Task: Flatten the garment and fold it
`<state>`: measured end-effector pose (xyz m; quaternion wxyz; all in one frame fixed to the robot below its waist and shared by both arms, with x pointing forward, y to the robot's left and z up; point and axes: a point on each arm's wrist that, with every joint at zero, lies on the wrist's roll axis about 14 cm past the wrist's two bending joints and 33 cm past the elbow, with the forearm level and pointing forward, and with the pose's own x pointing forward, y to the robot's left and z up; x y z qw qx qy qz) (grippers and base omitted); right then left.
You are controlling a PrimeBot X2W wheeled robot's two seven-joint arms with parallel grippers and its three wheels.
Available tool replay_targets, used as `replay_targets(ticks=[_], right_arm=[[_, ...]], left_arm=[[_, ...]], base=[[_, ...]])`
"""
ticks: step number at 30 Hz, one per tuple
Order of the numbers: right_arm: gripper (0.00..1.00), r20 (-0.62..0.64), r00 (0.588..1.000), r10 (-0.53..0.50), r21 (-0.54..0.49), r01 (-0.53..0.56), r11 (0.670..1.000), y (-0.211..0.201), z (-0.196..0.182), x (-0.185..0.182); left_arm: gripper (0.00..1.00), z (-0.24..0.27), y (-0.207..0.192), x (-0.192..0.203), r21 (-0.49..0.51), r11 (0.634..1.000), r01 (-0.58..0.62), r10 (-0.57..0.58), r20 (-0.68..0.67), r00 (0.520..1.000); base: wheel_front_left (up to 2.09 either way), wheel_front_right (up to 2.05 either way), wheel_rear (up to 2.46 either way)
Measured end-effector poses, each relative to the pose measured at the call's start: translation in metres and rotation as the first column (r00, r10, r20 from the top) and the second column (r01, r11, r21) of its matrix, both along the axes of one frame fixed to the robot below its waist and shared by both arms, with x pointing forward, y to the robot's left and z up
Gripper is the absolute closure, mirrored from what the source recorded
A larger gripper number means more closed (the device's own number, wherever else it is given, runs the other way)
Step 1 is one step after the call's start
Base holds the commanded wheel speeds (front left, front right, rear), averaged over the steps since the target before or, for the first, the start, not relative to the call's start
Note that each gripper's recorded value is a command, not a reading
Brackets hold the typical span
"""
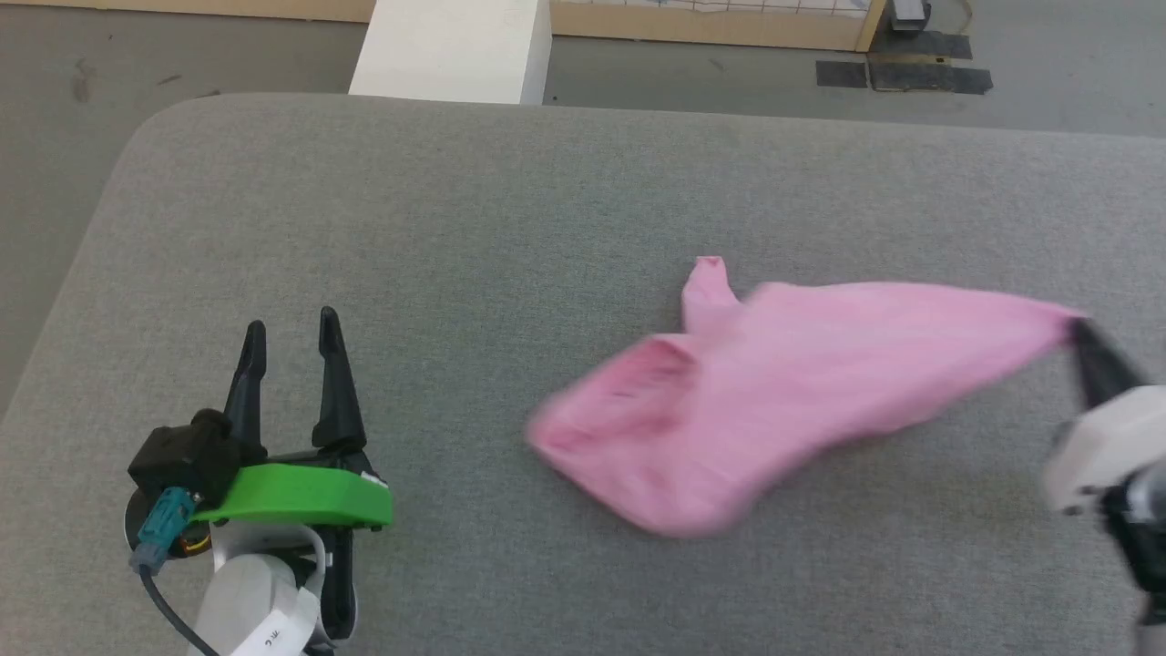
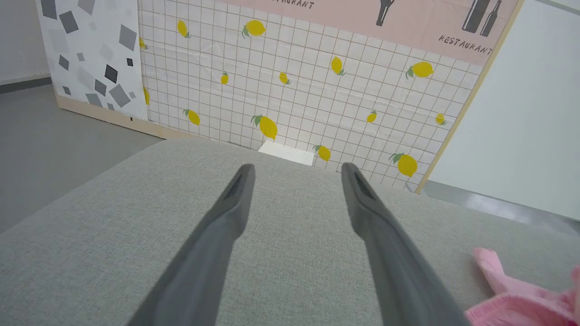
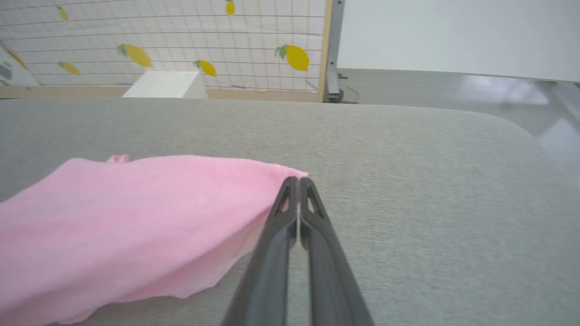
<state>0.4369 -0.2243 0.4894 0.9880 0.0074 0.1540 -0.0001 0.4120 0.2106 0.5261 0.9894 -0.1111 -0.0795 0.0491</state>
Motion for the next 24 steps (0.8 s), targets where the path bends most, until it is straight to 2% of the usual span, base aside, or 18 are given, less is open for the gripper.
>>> replay_targets(ticks=[3, 4, 5, 6, 7, 9, 12, 16, 19, 20, 22, 24], right_arm=[[1.0, -0.022, 0.994, -0.111, -0.068, 0.109, 0.992, -0.038, 0.001, -0.008], [0.96, -0.037, 0.99, -0.136, -0.081, 0.133, 0.988, -0.046, -0.003, -0.012], [0.6, -0.055, 0.986, -0.155, -0.085, 0.15, 0.985, -0.052, -0.007, -0.015], [0.16, -0.083, 0.982, -0.17, -0.091, 0.162, 0.983, -0.056, -0.014, -0.02], [0.0, -0.109, 0.977, -0.182, -0.086, 0.173, 0.981, -0.057, -0.021, -0.025], [0.0, -0.124, 0.973, -0.196, -0.063, 0.189, 0.98, -0.056, -0.028, -0.032], [0.0, -0.08, 0.976, -0.2, -0.048, 0.197, 0.979, -0.052, -0.023, -0.036], [0.0, 0.056, 0.982, -0.181, -0.055, 0.184, 0.981, -0.047, -0.001, -0.038], [0.0, 0.109, 0.985, -0.136, -0.053, 0.142, 0.988, -0.032, 0.006, -0.041], [0.0, 0.119, 0.988, -0.099, -0.027, 0.103, 0.994, -0.017, 0.005, -0.045], [0.0, 0.124, 0.989, -0.082, -0.007, 0.083, 0.997, -0.01, 0.005, -0.047], [0.0, 0.127, 0.989, -0.077, 0.004, 0.077, 0.997, -0.007, 0.005, -0.048]], left_arm=[[0.0, -0.004, -0.005, 0.002, -0.003, 1.0, 0.016, -0.016, -0.011, 1.0], [0.0, -0.005, -0.009, 0.002, -0.004, 1.0, 0.026, -0.026, -0.015, 1.0], [0.0, -0.007, -0.012, 0.002, -0.005, 0.999, 0.038, -0.038, -0.019, 0.999], [0.0, -0.008, -0.016, 0.002, -0.006, 0.999, 0.051, -0.051, -0.022, 0.998], [0.0, -0.009, -0.019, 0.002, -0.006, 0.998, 0.062, -0.062, -0.024, 0.998], [0.0, -0.01, -0.028, 0.002, -0.006, 0.995, 0.096, -0.096, -0.027, 0.995], [0.0, -0.013, -0.056, 0.001, 0.004, 0.981, 0.193, -0.193, -0.034, 0.981], [0.0, -0.02, -0.116, -0.006, 0.029, 0.92, 0.391, -0.389, -0.057, 0.92], [0.0, -0.038, -0.169, -0.018, 0.057, 0.826, 0.561, -0.548, -0.154, 0.822], [0.0, -0.063, -0.219, -0.041, 0.101, 0.666, 0.739, -0.685, -0.308, 0.66], [0.0, -0.077, -0.241, -0.055, 0.107, 0.555, 0.825, -0.735, -0.401, 0.547], [0.0, -0.09, -0.25, -0.063, 0.103, 0.474, 0.874, -0.744, -0.485, 0.461]], base=[[0.0, 0.0, 0.0], [0.0, 0.0, 0.0], [0.0, 0.0, 0.0], [0.0, 0.0, 0.0], [0.0, 0.0, 0.0], [0.0, 0.0, 0.0], [0.0, 0.0, 0.0], [0.0, 0.0, 0.0], [0.0, 0.0, 0.0], [0.0, 0.0, 0.0], [0.0, 0.0, 0.0], [0.0, 0.0, 0.0]])
